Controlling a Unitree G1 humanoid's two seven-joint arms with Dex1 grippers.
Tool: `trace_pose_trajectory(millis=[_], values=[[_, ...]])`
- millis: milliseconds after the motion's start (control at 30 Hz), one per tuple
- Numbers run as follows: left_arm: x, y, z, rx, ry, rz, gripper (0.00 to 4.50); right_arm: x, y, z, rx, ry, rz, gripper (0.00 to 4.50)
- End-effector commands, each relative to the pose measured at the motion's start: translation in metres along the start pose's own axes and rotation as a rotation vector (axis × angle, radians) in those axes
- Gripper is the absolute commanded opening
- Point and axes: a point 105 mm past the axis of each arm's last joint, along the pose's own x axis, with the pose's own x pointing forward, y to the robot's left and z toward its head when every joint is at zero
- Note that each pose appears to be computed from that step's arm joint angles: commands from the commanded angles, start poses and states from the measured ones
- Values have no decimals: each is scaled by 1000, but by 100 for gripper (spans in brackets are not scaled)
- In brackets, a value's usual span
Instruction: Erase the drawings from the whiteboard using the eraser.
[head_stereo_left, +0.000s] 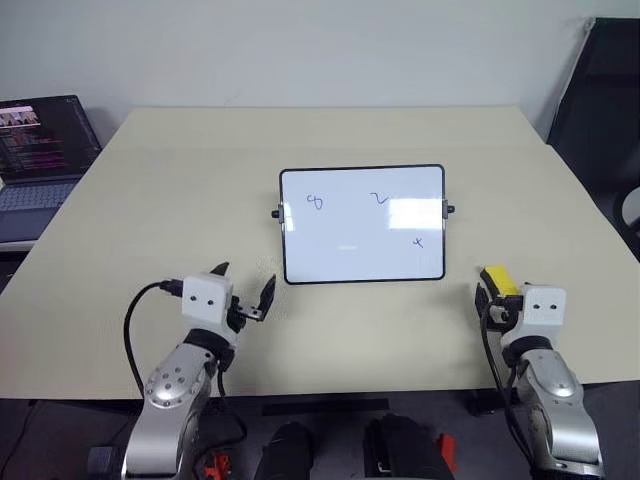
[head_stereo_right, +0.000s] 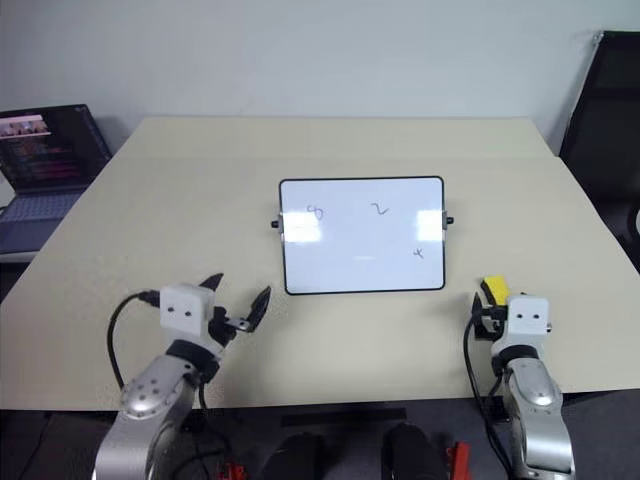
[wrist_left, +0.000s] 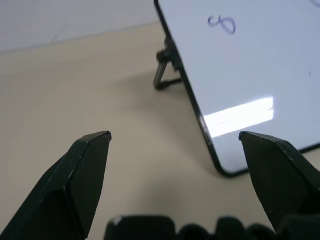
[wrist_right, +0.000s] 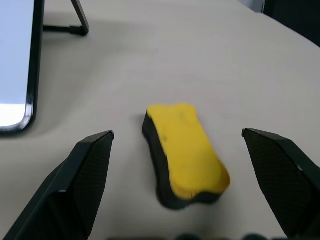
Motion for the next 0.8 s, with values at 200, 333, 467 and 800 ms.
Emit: trace_pose_trajectory(millis=[200,333,467,800], values=[[24,-41,52,-74,-167,-420,450,17,-4,37,16,-71,50,448],[25,-63,62,-157,-178,-653,450,24,-3,42,28,-59,73,448],[21,-83,72,-200,-171,-866,450,27,-5,36,47,-18,92,448],[22,-96,70,-210,-155,-999,450,16,-16,22,113,10,83,448]])
